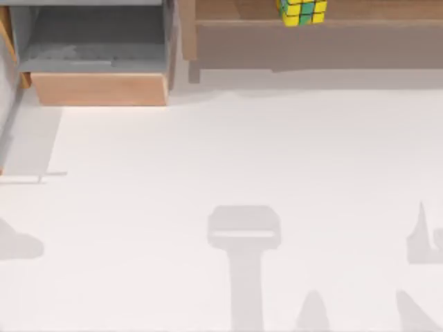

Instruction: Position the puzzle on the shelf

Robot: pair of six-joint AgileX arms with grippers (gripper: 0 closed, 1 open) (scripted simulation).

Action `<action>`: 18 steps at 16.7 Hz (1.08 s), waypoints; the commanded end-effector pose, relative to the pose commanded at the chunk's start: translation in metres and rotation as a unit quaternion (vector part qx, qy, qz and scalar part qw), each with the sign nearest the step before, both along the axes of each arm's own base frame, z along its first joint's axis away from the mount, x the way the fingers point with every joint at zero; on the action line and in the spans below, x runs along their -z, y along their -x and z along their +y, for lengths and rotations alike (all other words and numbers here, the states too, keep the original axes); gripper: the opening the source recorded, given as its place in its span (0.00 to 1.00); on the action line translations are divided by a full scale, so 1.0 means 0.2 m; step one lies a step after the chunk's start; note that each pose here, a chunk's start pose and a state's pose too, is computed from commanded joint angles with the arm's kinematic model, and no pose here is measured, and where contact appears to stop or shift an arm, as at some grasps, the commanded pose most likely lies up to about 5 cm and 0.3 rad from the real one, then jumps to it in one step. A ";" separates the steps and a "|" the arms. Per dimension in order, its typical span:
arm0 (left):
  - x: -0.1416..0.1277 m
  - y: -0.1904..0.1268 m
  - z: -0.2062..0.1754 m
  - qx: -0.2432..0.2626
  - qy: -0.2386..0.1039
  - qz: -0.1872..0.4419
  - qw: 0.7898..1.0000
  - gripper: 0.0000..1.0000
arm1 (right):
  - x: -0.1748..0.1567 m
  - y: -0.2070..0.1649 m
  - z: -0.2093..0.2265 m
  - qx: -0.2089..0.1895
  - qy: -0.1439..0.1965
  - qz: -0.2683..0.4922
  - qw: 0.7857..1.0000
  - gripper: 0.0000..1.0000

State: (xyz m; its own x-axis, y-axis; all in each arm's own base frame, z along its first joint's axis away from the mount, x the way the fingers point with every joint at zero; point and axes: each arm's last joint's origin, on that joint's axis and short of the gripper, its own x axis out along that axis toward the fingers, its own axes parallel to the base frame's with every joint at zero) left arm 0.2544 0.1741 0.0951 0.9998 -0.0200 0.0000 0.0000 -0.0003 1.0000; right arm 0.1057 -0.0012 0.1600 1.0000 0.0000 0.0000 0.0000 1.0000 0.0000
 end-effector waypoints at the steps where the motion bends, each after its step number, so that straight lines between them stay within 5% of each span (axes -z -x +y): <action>1: 0.00 0.00 0.00 0.000 0.000 0.000 1.000 0.32 | 0.00 0.00 0.00 0.000 0.000 0.000 1.000 1.00; 6: 0.00 0.00 0.00 0.000 0.000 0.000 1.000 0.00 | 0.00 0.00 0.00 0.000 0.000 0.000 1.000 1.00; 18: 0.03 -0.10 0.01 -0.001 0.008 0.010 1.000 0.00 | 0.00 0.00 0.00 0.000 0.000 0.000 1.000 1.00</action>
